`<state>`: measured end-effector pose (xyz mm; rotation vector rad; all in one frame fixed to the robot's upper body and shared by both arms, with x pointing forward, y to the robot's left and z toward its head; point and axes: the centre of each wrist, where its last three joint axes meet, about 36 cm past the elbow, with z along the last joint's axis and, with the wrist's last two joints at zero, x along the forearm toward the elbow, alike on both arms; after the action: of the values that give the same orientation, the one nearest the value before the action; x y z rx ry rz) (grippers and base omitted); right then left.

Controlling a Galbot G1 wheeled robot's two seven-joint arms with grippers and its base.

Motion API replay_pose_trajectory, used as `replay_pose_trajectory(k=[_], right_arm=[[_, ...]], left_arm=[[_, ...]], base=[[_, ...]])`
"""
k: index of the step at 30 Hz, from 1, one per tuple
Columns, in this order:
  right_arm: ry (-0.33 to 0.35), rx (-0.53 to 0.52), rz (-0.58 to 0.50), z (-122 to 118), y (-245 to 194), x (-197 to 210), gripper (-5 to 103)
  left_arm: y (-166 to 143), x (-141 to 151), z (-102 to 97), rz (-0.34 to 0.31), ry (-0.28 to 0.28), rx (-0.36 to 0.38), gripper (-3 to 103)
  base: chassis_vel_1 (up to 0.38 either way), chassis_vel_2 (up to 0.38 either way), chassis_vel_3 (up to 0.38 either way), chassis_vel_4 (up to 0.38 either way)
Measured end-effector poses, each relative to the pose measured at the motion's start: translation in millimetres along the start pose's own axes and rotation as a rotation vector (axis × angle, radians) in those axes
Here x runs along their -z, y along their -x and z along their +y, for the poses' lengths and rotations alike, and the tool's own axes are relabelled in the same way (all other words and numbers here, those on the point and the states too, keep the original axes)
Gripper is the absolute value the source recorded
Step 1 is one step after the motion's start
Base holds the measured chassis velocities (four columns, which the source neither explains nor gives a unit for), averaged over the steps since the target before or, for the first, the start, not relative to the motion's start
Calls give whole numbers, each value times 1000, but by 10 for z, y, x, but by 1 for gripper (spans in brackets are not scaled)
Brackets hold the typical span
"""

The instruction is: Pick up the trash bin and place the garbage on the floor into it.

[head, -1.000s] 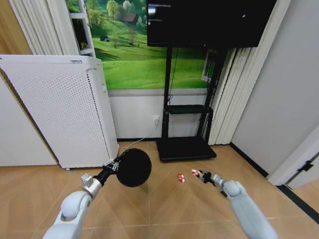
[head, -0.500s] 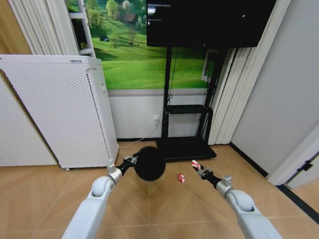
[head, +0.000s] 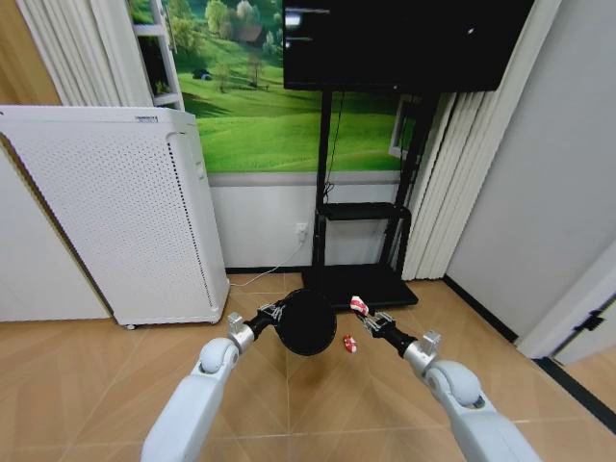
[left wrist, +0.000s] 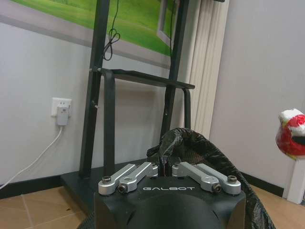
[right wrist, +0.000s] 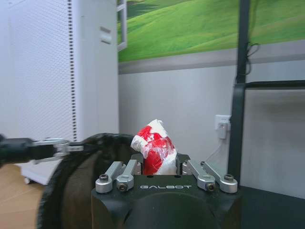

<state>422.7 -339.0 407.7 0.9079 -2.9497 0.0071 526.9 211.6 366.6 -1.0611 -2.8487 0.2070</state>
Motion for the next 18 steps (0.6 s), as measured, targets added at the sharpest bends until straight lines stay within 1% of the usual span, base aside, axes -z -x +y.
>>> replay_pose_trajectory(k=[2,5,7,9,10,12,13,15,16,18], right_arm=[[-16,36,13,142,46,-24,33],[-24,47,13,186,86,-40,33],[-55,64,14,263,264,-92,33],[-63,69,17,281,307,-102,33],[-85,74,28,316,380,-120,33],[-92,76,33,326,399,-126,33],[-110,76,43,338,428,-134,30],[-139,65,55,325,450,-129,38],[-139,65,55,325,450,-129,38],[-154,45,59,271,417,-97,49]], left_arm=[[106,2,-66,-14,-5,-15,8],[152,-2,-105,-18,-9,-22,8],[248,-17,-221,-27,-18,-39,8],[265,-22,-246,-29,-19,-42,8],[290,-35,-310,-33,-23,-49,8],[297,-39,-332,-35,-25,-51,8],[305,-45,-364,-37,-26,-53,8],[317,-47,-397,-38,-24,-56,8],[317,-47,-397,-38,-24,-56,8],[322,-42,-402,-38,-21,-56,8]], base=[[0,0,0,0],[0,0,0,0],[0,0,0,0],[0,0,0,0],[0,0,0,0],[0,0,0,0],[0,0,0,0],[0,0,0,0],[0,0,0,0],[0,0,0,0]])
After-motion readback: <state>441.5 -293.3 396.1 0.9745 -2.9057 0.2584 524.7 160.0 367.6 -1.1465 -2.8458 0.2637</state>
